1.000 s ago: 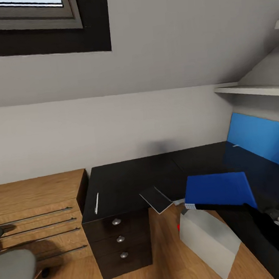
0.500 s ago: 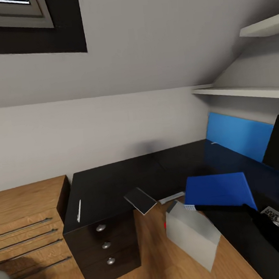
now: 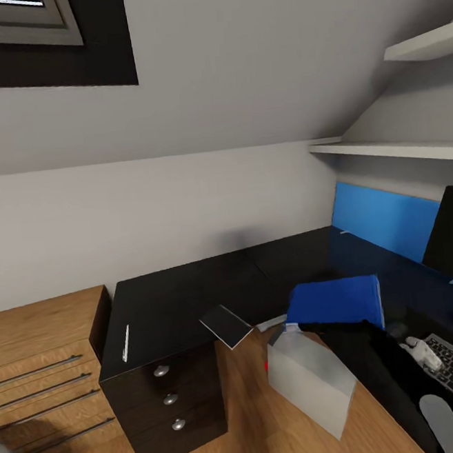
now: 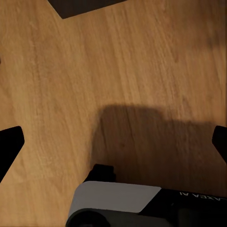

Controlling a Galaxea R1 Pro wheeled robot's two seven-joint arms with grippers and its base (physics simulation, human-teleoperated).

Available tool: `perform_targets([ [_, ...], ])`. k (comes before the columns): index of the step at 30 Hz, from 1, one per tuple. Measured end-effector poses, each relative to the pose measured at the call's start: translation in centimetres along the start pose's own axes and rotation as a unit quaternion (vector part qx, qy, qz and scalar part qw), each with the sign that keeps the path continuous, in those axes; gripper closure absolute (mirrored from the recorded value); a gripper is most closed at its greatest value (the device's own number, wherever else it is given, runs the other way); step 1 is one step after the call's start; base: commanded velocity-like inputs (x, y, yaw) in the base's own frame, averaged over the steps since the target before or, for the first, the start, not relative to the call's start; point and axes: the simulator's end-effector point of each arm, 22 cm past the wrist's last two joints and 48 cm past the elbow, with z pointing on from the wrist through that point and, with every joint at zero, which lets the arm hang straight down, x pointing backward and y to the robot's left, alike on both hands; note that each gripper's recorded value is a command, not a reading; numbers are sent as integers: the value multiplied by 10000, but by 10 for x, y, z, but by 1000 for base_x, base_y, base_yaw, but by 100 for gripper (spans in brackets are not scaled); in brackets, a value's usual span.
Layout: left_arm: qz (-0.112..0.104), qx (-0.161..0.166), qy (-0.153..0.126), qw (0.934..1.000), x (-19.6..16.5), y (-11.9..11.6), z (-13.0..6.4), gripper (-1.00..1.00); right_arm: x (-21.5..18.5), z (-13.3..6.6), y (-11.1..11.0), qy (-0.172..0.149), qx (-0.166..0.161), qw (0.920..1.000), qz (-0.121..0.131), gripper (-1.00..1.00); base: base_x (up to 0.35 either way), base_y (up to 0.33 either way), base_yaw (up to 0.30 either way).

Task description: In the bedroom, organize the workspace by keeping the computer under the desk, ensuring the monitor is on the desk, placing the keyboard on the desk next to the monitor, placing the mouse on the desk next to the keyboard, moving the folder from the swivel chair onto the desk next to the mouse, stacking the notebook on top of the folder with the pen on top of the notebook, and positioning the swivel chair next to the desk.

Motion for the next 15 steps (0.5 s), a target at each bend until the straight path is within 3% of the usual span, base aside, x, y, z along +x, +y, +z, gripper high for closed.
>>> perform_targets([
  [1,-1,1,2,10000,0,0,0,-100,-10,16,8,-496,291,9981,241,100,0,0,0],
  [4,-3,2,3,10000,0,-1,0,-100,-10,46,23,-1007,644,9905,679,100,0,0,0],
  [8,-9,-5,5,10000,0,0,0,-100,10,86,36,-1273,1063,9797,1123,100,0,0,13],
  [10,-16,-16,7,10000,0,1,0,-100,26,102,31,-1293,1358,9750,1192,100,0,0,57],
  [15,-20,-24,4,10000,0,2,0,-100,48,110,22,-1199,1652,9710,1243,100,0,0,25],
])
